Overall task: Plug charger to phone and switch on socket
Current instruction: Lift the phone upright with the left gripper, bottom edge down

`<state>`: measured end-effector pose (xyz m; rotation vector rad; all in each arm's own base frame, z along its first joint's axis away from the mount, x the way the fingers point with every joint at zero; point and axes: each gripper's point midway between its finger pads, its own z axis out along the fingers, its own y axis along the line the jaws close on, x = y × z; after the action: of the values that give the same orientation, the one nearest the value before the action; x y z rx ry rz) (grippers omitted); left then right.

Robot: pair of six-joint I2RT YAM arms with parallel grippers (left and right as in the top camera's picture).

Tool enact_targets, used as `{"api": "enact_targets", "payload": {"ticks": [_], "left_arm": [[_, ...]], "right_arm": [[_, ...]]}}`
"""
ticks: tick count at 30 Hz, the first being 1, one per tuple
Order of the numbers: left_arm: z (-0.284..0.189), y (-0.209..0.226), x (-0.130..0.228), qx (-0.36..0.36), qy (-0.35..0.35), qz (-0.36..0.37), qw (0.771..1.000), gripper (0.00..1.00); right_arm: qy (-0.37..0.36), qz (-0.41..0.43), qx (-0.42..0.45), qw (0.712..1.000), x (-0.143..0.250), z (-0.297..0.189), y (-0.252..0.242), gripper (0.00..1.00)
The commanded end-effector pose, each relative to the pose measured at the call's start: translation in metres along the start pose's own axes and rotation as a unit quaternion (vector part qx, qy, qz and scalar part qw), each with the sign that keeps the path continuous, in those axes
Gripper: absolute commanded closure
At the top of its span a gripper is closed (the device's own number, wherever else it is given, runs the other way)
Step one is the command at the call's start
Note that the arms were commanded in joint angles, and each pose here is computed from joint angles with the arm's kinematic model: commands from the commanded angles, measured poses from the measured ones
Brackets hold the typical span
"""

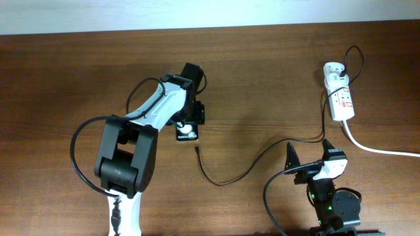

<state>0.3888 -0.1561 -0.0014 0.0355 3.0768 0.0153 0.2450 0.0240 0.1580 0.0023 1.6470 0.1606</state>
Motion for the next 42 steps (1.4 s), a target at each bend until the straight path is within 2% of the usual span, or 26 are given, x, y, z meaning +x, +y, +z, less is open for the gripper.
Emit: {"api": "enact_targets", "payload": {"ticks": [1, 4, 6, 13, 16, 19, 22, 27, 29, 31, 32, 34, 42], "left_arm": [[0.026, 0.000, 0.051, 0.002, 0.098, 0.071, 0.993, 0.25], [0.023, 0.007, 0.066, -0.008, 0.131, 0.079, 0.988, 0.18], [0.023, 0.007, 0.065, -0.008, 0.130, 0.079, 0.988, 0.01], [0.030, 0.002, 0.028, 0.010, 0.056, 0.069, 0.996, 0.02], [0.030, 0.002, 0.022, 0.013, 0.047, 0.066, 0.997, 0.11], [0.030, 0.004, 0.027, 0.010, 0.057, 0.066, 0.996, 0.14], [0.029, 0.007, 0.036, 0.004, 0.074, 0.061, 0.995, 0.10], [0.029, 0.007, 0.035, 0.005, 0.074, 0.051, 0.996, 0.10], [0.029, 0.006, 0.035, 0.006, 0.073, 0.051, 0.996, 0.01], [0.028, 0.007, 0.037, 0.004, 0.078, 0.051, 0.996, 0.01], [0.028, 0.007, 0.037, 0.004, 0.078, 0.051, 0.996, 0.12], [0.029, 0.007, 0.035, 0.003, 0.073, 0.033, 0.997, 0.21], [0.026, 0.007, 0.029, 0.011, 0.067, 0.024, 0.997, 0.22]], "right_arm": [[0.002, 0.000, -0.001, 1.000, 0.002, 0.000, 0.001, 0.01], [0.002, 0.000, -0.001, 1.000, 0.002, 0.000, 0.001, 0.01], [0.002, 0.000, -0.001, 1.000, 0.002, 0.000, 0.001, 0.01], [0.002, 0.000, -0.001, 1.000, 0.002, 0.000, 0.001, 0.01], [0.002, 0.000, -0.001, 1.000, 0.002, 0.000, 0.001, 0.01], [0.002, 0.000, -0.001, 1.000, 0.002, 0.000, 0.001, 0.01], [0.002, 0.000, -0.001, 1.000, 0.002, 0.000, 0.001, 0.01], [0.002, 0.000, -0.001, 1.000, 0.002, 0.000, 0.001, 0.01], [0.002, 0.000, -0.001, 1.000, 0.002, 0.000, 0.001, 0.01], [0.002, 0.000, -0.001, 1.000, 0.002, 0.000, 0.001, 0.02], [0.002, 0.000, -0.001, 1.000, 0.002, 0.000, 0.001, 0.01], [0.002, 0.000, -0.001, 1.000, 0.002, 0.000, 0.001, 0.01], [0.002, 0.000, -0.001, 1.000, 0.002, 0.000, 0.001, 0.01]]}}
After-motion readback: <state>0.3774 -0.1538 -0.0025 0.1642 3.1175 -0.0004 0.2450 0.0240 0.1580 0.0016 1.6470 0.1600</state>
